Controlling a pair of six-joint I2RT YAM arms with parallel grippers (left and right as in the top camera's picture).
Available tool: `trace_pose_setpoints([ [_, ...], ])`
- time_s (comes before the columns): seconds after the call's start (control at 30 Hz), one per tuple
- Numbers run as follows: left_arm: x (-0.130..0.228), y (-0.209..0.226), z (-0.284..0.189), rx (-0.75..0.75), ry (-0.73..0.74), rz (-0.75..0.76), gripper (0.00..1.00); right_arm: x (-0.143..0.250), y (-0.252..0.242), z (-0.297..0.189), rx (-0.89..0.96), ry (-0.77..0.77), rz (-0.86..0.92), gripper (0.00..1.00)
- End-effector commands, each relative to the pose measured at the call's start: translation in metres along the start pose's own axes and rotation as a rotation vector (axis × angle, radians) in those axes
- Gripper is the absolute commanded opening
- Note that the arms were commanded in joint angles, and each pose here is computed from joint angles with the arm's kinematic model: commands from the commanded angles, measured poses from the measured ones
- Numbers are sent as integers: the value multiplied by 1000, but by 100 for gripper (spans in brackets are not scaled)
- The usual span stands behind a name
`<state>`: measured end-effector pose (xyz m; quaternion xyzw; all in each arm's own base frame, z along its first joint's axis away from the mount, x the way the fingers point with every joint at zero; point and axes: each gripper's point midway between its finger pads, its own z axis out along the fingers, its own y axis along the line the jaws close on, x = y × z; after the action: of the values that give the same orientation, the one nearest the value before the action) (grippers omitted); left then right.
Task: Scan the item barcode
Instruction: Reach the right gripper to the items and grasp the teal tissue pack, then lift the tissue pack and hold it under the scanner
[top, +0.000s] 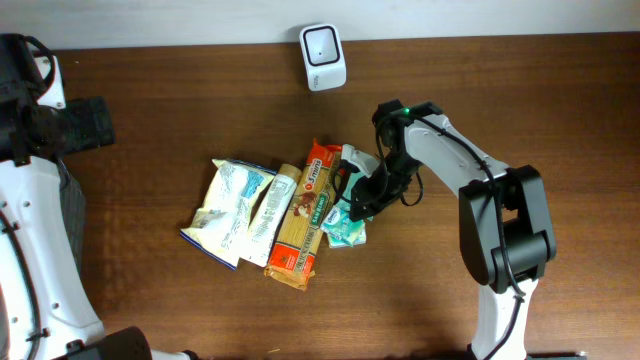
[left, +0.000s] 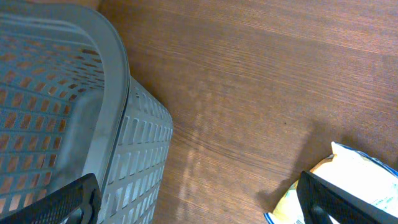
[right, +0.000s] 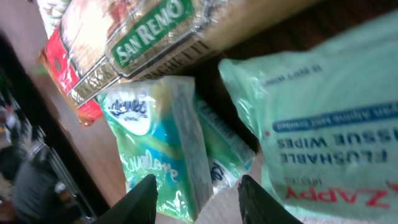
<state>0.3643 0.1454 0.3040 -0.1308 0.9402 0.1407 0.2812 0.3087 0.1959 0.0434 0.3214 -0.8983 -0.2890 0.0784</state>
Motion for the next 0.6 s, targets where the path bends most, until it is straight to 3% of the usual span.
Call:
trace_pose_setpoints([
  [0.0,-2,4,-7,-13,-19,-5,99,4,3,6,-25,25,126,42],
  [0.3,-2,4,-7,-13,-19,-5,99,23,3,29,34,109,220,41],
  [0.5,-2,4,-7,-13,-19,-5,99,24,0,35,38,100,229,7],
  [0.57,-2,4,-7,-13,-19,-5,99,22,-1,35,39,94,226,4],
])
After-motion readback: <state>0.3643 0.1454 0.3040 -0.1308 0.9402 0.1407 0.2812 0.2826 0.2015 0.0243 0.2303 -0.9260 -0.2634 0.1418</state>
